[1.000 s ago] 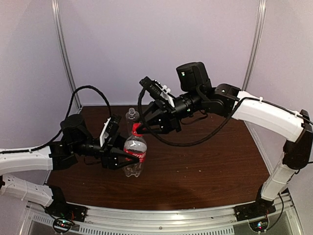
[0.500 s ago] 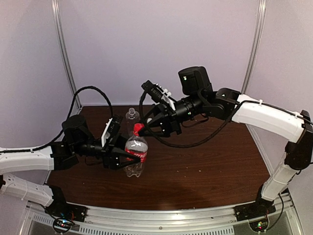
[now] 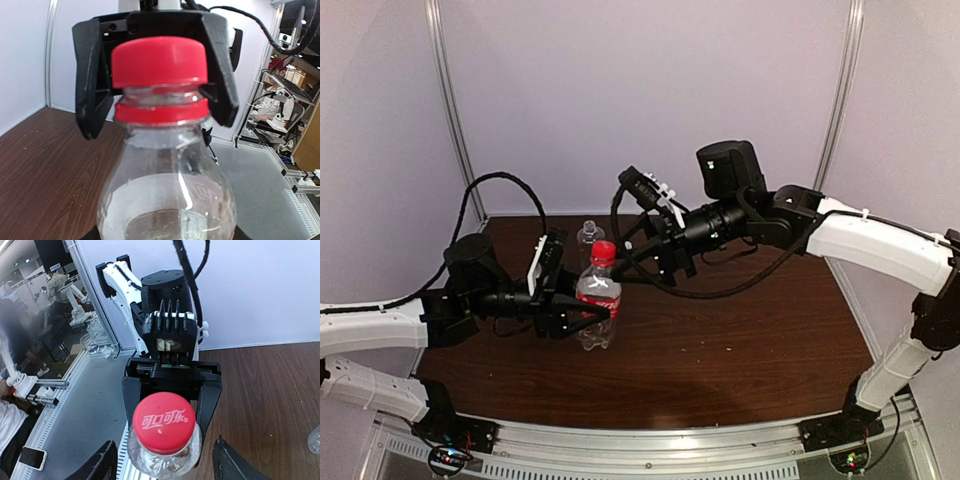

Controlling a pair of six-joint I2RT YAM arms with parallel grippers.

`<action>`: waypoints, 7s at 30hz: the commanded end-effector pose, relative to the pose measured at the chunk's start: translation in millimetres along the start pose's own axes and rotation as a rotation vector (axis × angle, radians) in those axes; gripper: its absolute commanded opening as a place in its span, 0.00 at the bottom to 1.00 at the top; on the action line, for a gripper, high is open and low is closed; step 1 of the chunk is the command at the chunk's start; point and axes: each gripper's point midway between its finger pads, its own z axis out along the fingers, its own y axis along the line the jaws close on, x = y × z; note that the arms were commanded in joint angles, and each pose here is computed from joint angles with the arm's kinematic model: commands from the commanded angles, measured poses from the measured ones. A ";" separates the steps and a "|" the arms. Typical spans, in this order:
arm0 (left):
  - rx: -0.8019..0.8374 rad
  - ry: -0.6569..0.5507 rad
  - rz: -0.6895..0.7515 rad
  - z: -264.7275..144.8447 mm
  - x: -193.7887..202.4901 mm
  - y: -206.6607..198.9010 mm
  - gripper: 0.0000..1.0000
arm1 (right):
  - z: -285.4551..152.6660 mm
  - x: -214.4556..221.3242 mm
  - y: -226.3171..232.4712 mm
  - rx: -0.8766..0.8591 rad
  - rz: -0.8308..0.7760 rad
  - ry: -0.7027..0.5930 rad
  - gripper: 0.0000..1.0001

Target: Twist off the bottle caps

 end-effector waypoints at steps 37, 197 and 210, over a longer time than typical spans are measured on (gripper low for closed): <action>-0.369 -0.044 0.012 -7.3 -24.8 60.4 0.30 | -1.7 -49.2 -59.8 0.441 0.330 -0.156 0.68; -0.397 -0.052 0.050 -15.4 -28.7 59.6 0.30 | 9.8 -46.0 -57.7 0.478 0.347 -0.143 0.30; -0.399 -0.052 0.054 -18.6 -26.0 58.1 0.30 | -1.3 -48.8 -56.5 0.435 0.331 -0.175 0.17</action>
